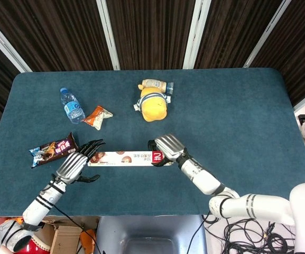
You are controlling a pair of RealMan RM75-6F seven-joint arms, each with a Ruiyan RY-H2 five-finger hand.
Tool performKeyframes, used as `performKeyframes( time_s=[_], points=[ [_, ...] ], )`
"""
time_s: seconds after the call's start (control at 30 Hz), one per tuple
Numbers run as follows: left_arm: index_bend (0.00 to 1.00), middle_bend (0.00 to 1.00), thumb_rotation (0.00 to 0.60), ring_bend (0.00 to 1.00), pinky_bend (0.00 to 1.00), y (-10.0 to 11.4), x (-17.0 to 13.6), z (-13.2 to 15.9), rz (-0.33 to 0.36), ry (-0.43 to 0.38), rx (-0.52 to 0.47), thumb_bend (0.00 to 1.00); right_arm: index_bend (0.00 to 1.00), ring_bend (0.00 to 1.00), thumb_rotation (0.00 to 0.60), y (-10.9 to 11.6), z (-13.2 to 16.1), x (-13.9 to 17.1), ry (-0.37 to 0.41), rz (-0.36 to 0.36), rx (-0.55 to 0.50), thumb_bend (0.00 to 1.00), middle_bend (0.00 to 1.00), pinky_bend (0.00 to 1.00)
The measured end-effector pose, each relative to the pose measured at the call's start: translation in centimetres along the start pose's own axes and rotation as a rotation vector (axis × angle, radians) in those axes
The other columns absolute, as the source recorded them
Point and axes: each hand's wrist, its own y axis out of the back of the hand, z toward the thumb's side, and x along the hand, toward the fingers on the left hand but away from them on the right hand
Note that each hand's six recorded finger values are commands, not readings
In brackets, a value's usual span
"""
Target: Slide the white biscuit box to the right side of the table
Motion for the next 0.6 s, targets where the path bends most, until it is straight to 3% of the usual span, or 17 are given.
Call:
performKeyframes(
  time_s=[0.13, 0.27, 0.4, 0.5, 0.6],
  points=[
    [0.00, 0.00, 0.504, 0.00, 0.11, 2.1, -1.3, -1.0, 0.082, 0.003, 0.053, 0.21, 0.81, 0.55, 0.600, 0.3, -1.9, 1.6, -0.013, -0.014, 0.033, 0.28, 0.61, 0.57],
    [0.00, 0.01, 0.545, 0.00, 0.11, 3.7, -3.8, -4.0, 0.112, 0.103, 0.179, 0.22, 0.80, 0.55, 0.600, 0.4, -5.4, 4.7, -0.042, -0.055, 0.079, 0.28, 0.61, 0.55],
    [0.00, 0.01, 0.573, 0.00, 0.11, 4.0, -6.0, -6.9, 0.100, 0.203, 0.208, 0.23, 0.78, 0.54, 0.600, -0.2, -10.5, 8.7, -0.112, -0.094, 0.099, 0.28, 0.61, 0.53],
    [0.00, 0.01, 0.580, 0.00, 0.11, 3.7, -7.5, -9.3, 0.077, 0.272, 0.194, 0.24, 0.69, 0.49, 0.600, -0.5, -14.7, 11.0, -0.191, -0.112, 0.096, 0.28, 0.60, 0.50],
    [0.00, 0.00, 0.595, 0.00, 0.11, 2.8, -8.4, -11.1, 0.040, 0.323, 0.172, 0.24, 0.54, 0.40, 0.600, -1.2, -18.6, 12.9, -0.274, -0.110, 0.089, 0.28, 0.52, 0.46]
  ],
)
